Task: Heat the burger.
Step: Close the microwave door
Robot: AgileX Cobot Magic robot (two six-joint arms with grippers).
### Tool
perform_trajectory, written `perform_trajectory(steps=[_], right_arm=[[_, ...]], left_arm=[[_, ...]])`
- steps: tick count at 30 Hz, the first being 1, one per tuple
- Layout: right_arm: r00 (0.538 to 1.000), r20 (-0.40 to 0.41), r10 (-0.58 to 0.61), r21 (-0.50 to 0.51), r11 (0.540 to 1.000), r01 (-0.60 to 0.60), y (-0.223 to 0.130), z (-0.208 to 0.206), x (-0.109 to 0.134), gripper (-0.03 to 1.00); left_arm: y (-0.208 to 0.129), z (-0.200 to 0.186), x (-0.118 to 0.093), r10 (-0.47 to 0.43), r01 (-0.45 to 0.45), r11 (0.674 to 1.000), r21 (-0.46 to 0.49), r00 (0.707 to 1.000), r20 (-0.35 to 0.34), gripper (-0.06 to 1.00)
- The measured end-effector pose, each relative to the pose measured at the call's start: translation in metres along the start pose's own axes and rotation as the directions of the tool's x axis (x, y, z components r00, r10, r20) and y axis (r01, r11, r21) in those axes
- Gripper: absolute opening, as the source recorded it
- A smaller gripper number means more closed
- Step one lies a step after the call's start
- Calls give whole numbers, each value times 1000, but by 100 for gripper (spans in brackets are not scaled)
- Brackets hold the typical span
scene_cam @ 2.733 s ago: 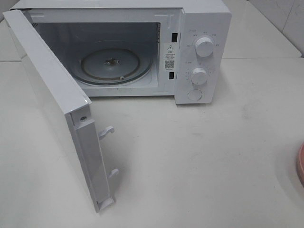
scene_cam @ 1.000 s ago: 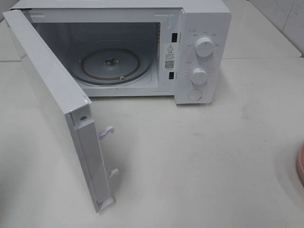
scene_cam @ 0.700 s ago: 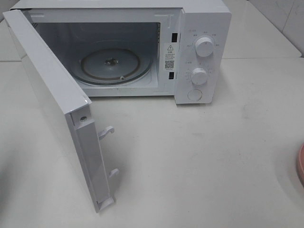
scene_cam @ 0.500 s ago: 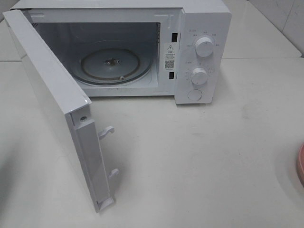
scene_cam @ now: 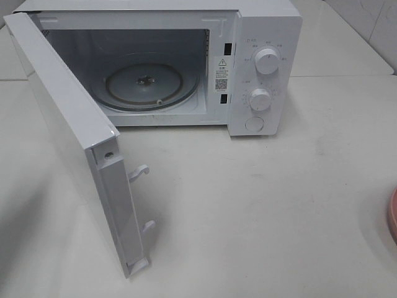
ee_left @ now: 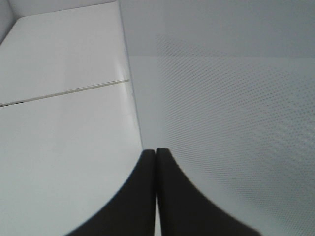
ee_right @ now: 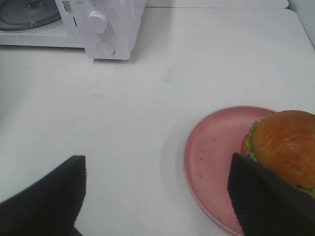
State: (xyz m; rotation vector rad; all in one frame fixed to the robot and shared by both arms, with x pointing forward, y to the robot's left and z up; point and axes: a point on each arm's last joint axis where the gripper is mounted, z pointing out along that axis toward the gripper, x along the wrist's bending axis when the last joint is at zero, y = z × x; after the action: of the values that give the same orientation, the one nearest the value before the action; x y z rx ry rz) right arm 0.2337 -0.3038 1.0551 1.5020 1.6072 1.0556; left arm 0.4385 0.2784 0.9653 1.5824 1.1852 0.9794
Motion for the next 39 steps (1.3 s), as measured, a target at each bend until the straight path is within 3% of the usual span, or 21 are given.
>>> perform_trajectory(steps=[7, 15, 28, 39], right_arm=[[1000, 0, 0, 0, 1000, 0, 0, 0, 0, 76], [1000, 0, 0, 0, 1000, 0, 0, 0, 0, 76], [1000, 0, 0, 0, 1000, 0, 0, 0, 0, 76], [1000, 0, 0, 0, 1000, 0, 0, 0, 0, 76]], left_arm=[[-7, 20, -20, 8, -6, 1000, -16, 991, 133, 0], [-12, 36, -35, 6, 1, 999, -35, 978, 209, 0], [-3, 58, -56, 16, 2, 997, -71, 966, 258, 0], [2, 75, -74, -23, 41, 997, -70, 971, 238, 0]])
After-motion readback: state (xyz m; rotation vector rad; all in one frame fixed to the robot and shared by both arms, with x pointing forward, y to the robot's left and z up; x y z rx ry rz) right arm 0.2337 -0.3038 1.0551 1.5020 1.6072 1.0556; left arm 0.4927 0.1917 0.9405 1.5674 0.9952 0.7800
